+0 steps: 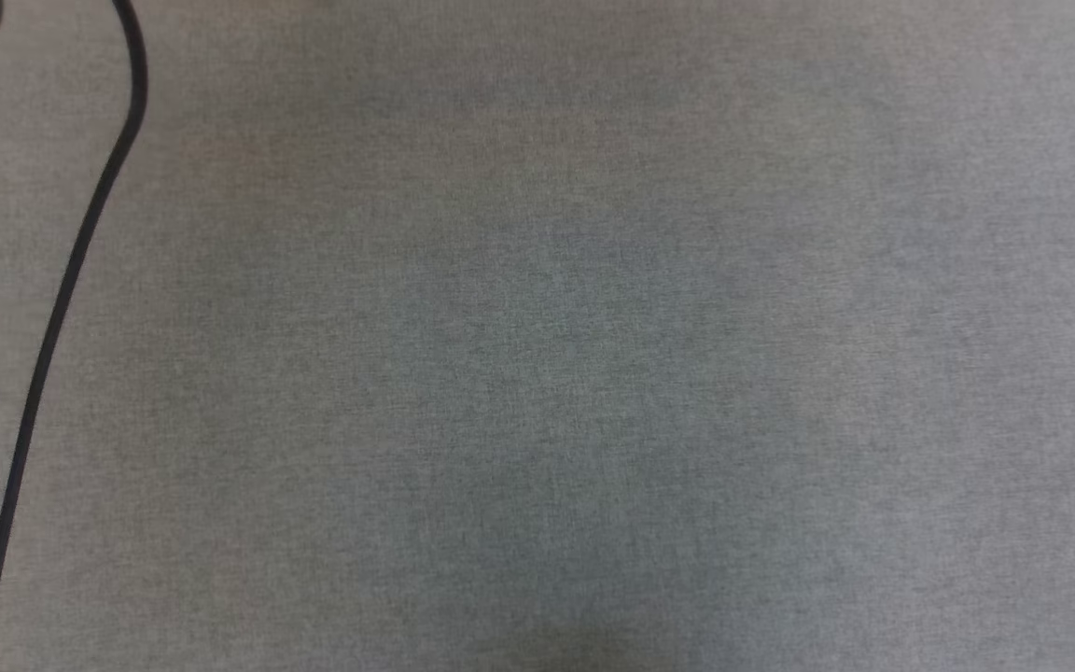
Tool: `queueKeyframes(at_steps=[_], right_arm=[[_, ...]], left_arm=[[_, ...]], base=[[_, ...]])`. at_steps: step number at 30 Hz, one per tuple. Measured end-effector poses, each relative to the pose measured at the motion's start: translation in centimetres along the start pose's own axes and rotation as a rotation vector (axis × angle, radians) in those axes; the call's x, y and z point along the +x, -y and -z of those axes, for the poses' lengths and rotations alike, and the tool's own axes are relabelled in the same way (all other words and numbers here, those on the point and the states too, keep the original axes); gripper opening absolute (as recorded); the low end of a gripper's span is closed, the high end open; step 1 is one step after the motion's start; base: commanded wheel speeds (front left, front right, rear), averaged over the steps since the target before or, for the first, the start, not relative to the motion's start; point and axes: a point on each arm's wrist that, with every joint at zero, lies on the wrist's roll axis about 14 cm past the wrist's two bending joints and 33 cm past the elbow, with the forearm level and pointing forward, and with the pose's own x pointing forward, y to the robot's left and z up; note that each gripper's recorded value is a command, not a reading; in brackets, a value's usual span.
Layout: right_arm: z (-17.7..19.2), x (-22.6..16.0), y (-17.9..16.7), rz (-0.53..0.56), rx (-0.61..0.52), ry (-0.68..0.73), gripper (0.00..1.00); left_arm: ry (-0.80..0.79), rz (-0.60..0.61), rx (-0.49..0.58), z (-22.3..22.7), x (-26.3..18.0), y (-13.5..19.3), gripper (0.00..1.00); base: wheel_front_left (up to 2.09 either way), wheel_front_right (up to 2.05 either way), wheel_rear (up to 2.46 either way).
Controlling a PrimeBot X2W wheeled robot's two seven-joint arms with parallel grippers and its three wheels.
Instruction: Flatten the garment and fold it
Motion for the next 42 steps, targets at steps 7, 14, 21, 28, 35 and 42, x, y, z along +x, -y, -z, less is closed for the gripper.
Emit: queueKeyframes(at_steps=[7,14,21,28,35,42], right_arm=[[5.0,1.5,-0.8,-0.041,-0.01,-0.085,0.0],[11.1,-0.5,-2.6,-0.123,0.05,-0.137,0.0],[19.3,-7.4,-4.7,-0.173,0.185,-0.243,0.0],[26.1,-15.7,-6.3,-0.165,0.273,-0.363,0.0],[31.0,-22.4,-6.9,-0.139,0.277,-0.48,0.0],[35.3,-27.5,-7.4,-0.13,0.216,-0.622,0.0]], left_arm=[[-0.096,0.009,-0.031,5.8,-1.9,-0.4,0.0],[-0.185,0.033,-0.094,10.4,-7.1,-0.7,0.0],[-0.292,-0.084,-0.249,13.5,-17.8,-2.7,0.0],[-0.544,-0.24,-0.338,16.0,-32.6,-3.7,0.0],[-0.796,-0.39,-0.397,16.7,-45.8,-3.7,0.0],[-0.966,-0.498,-0.46,16.9,-53.6,-3.6,0.0]], base=[[0.0,0.0,0.0],[0.0,0.0,0.0],[0.0,0.0,0.0],[0.0,0.0,0.0],[0.0,0.0,0.0],[0.0,0.0,0.0]])
